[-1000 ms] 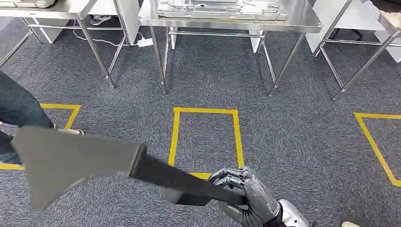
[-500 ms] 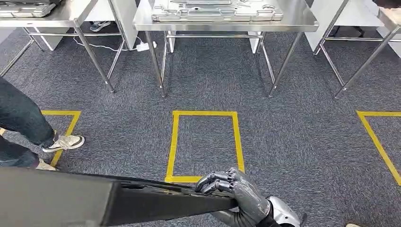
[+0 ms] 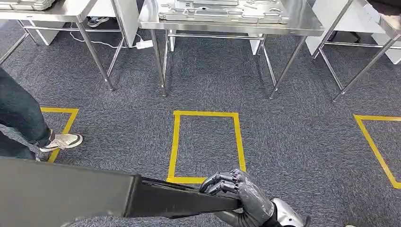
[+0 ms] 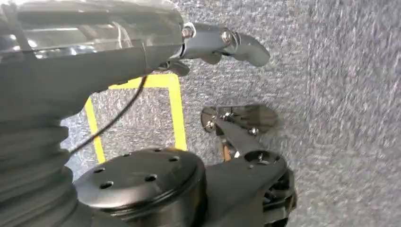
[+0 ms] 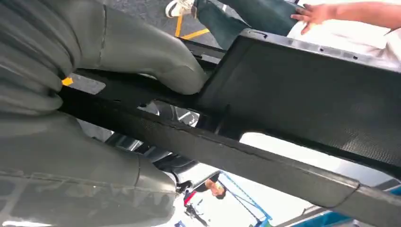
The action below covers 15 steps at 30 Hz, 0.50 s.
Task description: Take the parts from the cabinet and place them on the table.
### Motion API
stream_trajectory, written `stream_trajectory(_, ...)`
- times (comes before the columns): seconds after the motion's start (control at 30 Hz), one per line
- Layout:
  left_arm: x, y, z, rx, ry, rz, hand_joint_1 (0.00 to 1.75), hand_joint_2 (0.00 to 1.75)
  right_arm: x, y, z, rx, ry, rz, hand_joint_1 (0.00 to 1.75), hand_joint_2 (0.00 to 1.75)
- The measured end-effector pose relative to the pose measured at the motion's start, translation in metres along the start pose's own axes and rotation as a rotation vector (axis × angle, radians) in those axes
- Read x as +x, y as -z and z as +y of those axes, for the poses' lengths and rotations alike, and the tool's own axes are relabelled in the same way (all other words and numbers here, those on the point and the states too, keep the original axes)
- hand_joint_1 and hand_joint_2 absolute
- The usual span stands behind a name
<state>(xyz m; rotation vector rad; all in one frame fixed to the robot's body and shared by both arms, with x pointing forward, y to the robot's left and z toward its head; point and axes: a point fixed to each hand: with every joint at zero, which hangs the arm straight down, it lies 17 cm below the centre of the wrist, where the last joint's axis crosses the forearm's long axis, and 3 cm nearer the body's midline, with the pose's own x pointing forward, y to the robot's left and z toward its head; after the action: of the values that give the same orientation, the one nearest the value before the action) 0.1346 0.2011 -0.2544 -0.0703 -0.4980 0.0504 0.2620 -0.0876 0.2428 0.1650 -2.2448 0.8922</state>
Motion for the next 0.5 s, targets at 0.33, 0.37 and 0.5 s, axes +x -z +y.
stream_trajectory(0.33,-0.001,0.0,-0.001,-0.007,0.015,0.003,0.0,1.75,-0.004,-0.001,-0.009,-0.011,-0.004,0.008,1.75,1.75)
stream_trajectory(0.37,-0.002,0.0,-0.001,-0.008,0.019,0.005,0.0,1.75,-0.006,-0.001,-0.008,-0.005,-0.002,0.014,1.75,1.75)
stream_trajectory(0.5,-0.002,0.0,-0.001,-0.012,0.032,0.005,0.0,1.75,-0.016,-0.005,0.0,0.022,0.013,0.047,1.75,1.75)
